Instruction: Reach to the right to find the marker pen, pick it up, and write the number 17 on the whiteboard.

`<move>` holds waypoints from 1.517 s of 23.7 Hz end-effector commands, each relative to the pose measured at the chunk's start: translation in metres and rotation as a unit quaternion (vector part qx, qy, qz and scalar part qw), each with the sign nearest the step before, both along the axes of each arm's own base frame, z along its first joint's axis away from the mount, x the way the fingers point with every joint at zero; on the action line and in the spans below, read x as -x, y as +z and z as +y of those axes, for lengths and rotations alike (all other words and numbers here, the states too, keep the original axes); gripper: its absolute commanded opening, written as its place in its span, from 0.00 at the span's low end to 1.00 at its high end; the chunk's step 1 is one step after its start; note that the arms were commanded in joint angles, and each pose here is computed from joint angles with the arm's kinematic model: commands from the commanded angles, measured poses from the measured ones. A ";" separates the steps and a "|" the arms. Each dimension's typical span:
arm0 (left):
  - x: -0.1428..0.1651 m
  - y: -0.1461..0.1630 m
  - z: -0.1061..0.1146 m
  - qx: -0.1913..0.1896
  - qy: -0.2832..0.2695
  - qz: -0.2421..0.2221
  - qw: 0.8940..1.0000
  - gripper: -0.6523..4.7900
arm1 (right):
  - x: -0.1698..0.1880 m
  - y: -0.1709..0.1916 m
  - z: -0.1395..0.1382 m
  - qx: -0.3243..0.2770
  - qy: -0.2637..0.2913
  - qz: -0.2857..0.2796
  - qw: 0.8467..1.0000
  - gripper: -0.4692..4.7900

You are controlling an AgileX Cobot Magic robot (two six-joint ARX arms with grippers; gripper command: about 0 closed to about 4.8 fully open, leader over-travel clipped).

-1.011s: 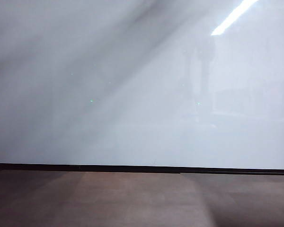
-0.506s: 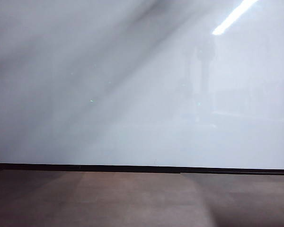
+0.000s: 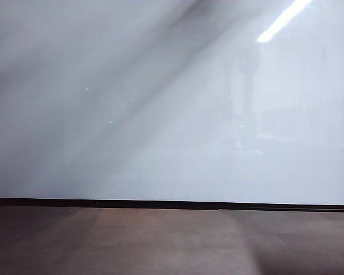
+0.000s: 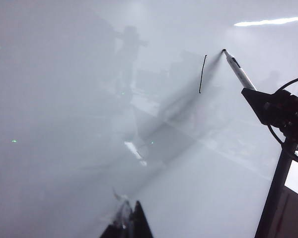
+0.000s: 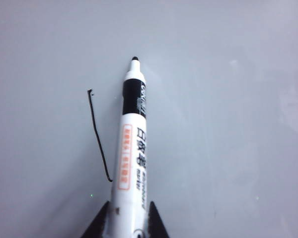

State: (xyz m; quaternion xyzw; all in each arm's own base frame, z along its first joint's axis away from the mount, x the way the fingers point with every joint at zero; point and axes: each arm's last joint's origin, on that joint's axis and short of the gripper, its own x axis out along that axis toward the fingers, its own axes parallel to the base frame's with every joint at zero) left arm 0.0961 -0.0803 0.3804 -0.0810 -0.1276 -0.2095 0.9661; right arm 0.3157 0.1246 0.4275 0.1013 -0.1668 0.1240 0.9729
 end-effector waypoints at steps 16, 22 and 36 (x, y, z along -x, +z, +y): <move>0.001 0.003 0.000 0.007 -0.003 -0.006 1.000 0.11 | -0.004 0.000 -0.005 -0.009 0.003 0.003 1.000 0.08; 0.001 0.003 0.000 0.005 -0.003 -0.005 1.000 0.11 | -0.008 -0.001 -0.015 -0.016 -0.021 0.011 1.000 0.08; -0.002 0.001 -0.002 0.000 -0.003 0.000 1.000 0.11 | -0.012 -0.003 -0.026 -0.016 -0.035 0.020 0.999 0.08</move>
